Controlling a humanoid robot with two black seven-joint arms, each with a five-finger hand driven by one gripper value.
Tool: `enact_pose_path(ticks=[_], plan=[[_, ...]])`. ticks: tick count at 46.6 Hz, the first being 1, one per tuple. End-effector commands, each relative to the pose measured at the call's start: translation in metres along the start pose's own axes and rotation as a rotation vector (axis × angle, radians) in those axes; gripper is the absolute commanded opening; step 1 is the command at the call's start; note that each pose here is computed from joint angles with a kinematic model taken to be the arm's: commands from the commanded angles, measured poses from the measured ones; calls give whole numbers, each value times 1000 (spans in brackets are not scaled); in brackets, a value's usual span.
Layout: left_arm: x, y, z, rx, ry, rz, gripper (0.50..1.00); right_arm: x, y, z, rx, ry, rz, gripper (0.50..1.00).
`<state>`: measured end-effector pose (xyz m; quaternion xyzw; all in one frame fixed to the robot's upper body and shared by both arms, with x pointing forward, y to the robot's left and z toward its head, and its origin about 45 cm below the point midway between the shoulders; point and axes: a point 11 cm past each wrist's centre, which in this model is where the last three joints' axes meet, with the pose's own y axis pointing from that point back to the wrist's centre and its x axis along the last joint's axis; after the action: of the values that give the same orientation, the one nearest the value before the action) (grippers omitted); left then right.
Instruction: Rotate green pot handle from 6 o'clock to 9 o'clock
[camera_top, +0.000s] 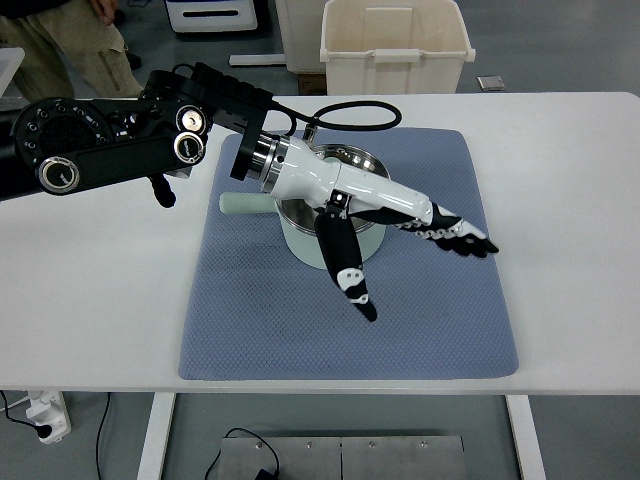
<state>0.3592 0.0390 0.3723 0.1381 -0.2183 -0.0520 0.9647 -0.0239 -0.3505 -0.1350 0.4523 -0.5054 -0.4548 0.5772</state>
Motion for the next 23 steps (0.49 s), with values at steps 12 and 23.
enact_pose_path(ticks=[12,23], plan=[[73,47,-24,-219,382,414,1000,0,0,0,0,0,0,1000],[94,82,-58,-332,570,636,1000,0,0,0,0,0,0,1000]])
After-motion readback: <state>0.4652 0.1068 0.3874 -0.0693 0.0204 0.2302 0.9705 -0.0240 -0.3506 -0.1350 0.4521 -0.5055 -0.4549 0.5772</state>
